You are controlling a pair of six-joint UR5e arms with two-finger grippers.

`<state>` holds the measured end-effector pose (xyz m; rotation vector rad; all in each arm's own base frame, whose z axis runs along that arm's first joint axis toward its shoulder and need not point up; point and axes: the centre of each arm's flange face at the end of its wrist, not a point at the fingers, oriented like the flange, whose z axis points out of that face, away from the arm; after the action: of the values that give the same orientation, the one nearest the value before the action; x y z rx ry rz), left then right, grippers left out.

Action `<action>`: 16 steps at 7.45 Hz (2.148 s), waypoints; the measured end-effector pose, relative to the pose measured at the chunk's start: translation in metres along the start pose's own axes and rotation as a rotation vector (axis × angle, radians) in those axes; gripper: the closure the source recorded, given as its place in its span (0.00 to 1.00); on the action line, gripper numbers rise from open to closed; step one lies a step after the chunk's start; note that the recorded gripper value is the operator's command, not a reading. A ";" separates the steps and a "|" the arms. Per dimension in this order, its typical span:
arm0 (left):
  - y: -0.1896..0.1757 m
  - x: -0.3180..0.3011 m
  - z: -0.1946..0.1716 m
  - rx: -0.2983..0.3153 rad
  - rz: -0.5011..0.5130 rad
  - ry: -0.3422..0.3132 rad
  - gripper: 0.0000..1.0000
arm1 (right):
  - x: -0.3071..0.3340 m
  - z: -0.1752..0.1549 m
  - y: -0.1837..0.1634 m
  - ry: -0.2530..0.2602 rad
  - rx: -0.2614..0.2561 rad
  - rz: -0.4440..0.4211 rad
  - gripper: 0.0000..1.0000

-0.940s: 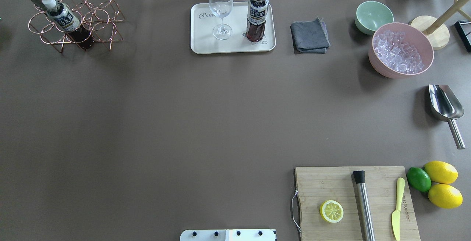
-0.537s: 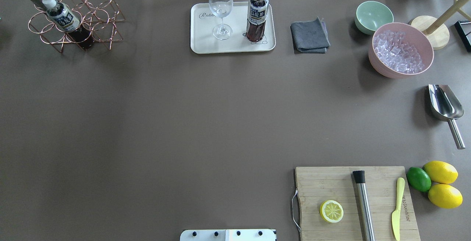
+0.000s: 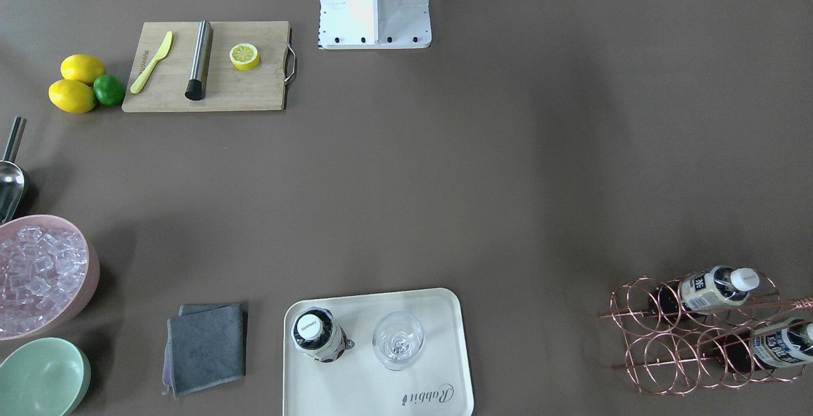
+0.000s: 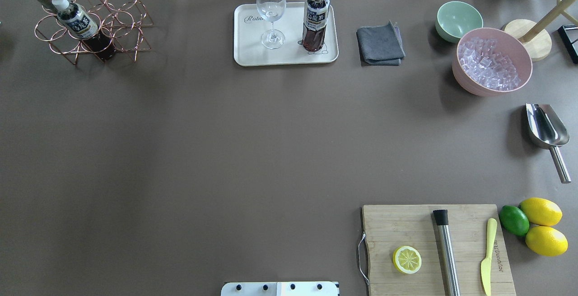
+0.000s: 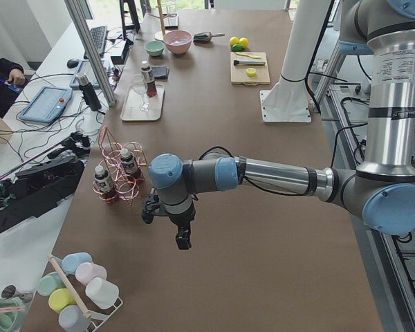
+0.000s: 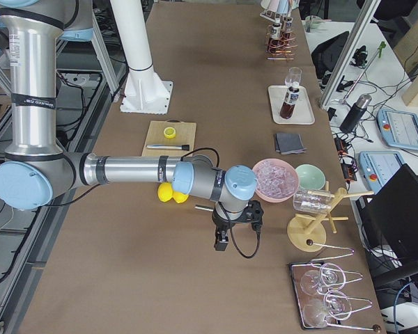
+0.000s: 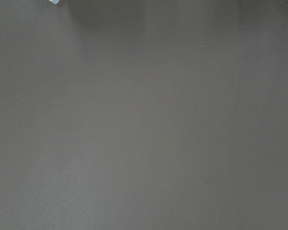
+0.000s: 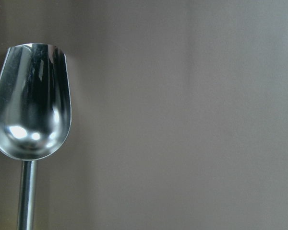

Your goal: Take tea from basket to plate

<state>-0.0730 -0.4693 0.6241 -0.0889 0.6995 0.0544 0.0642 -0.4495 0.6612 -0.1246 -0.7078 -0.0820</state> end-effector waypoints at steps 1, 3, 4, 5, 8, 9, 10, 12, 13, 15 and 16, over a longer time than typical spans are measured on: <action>0.000 0.003 -0.002 0.003 0.005 0.000 0.02 | -0.001 -0.001 0.000 -0.001 0.001 -0.002 0.00; -0.002 0.007 -0.006 0.011 0.014 -0.003 0.02 | -0.001 -0.001 0.000 -0.004 0.003 -0.002 0.00; -0.002 0.007 -0.006 0.011 0.015 -0.005 0.02 | -0.001 -0.001 0.000 -0.006 0.002 -0.001 0.00; -0.003 0.008 -0.006 0.013 0.017 -0.006 0.02 | 0.000 -0.001 0.000 -0.006 0.002 0.000 0.00; -0.005 0.008 -0.006 0.021 0.024 0.000 0.02 | 0.001 -0.001 -0.001 -0.005 0.002 0.001 0.00; -0.005 0.007 -0.005 0.020 0.024 0.000 0.02 | 0.000 -0.001 -0.001 -0.005 0.003 0.000 0.00; -0.005 0.006 -0.004 0.018 0.023 0.000 0.02 | 0.000 -0.001 -0.001 -0.005 0.003 0.000 0.00; -0.005 0.004 -0.002 0.015 0.021 0.000 0.02 | 0.001 0.000 0.000 -0.004 0.001 0.001 0.00; -0.006 0.004 -0.002 0.020 0.026 -0.001 0.02 | 0.001 0.000 0.000 -0.004 0.001 0.001 0.00; -0.008 0.005 -0.003 0.034 0.037 -0.003 0.02 | -0.001 -0.004 -0.002 -0.003 0.009 -0.006 0.00; -0.009 0.005 -0.002 0.037 0.040 -0.003 0.02 | -0.002 -0.005 -0.003 -0.003 0.011 -0.007 0.00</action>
<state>-0.0699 -0.4779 0.6203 -0.0395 0.6989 0.0803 0.0653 -0.4534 0.6565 -0.1118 -0.7112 -0.0847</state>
